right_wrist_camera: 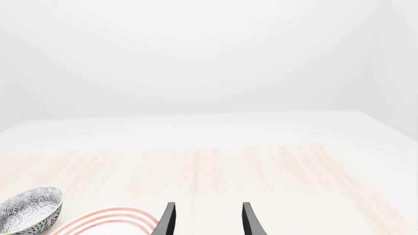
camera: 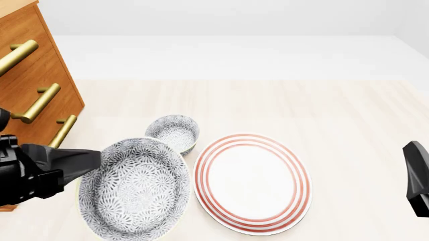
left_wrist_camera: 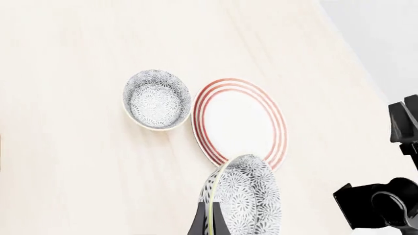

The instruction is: Stack the bowl in the middle on the bowl at the back.

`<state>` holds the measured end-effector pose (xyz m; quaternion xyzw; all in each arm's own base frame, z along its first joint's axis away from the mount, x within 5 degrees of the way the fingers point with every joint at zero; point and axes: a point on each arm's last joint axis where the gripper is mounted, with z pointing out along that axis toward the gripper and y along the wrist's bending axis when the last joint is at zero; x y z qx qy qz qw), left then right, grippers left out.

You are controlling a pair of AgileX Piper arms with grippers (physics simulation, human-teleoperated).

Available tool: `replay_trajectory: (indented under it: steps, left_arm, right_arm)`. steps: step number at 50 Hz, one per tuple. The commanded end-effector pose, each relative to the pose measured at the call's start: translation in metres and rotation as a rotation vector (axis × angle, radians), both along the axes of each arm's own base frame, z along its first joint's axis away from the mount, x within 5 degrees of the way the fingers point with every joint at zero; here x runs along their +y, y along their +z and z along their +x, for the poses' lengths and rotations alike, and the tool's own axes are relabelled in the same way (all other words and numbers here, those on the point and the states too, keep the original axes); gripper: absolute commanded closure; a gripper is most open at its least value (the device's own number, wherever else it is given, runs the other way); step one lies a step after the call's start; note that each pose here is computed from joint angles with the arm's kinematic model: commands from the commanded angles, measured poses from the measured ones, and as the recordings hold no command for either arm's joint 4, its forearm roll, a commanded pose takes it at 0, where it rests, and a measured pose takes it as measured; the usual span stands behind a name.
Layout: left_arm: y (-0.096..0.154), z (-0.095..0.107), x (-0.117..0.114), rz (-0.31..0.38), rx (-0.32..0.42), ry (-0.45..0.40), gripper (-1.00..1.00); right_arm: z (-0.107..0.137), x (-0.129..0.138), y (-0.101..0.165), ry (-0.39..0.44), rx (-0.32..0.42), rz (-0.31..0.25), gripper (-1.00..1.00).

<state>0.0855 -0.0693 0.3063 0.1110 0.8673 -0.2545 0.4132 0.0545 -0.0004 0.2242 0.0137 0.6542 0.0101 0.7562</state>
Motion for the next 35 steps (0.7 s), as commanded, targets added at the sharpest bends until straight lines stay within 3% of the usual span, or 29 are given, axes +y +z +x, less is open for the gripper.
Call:
replay_trajectory:
  steps: [1,13,35]
  left_arm:
    - [0.045,-0.03,0.003,-0.109,-0.005,-0.15,1.0]
    - [0.04,-0.035,-0.002,-0.131,0.029,-0.214,1.0]
    - [-0.001,-0.037,-0.035,-0.159,0.121,-0.338,1.0]
  right_arm:
    - [0.0,0.0,0.001,0.0,-0.003,0.001,-1.0]
    - [0.0,0.0,0.001,0.0,-0.004,0.002,-1.0]
    - [0.0,0.0,0.0,0.0,-0.005,0.003,-1.0]
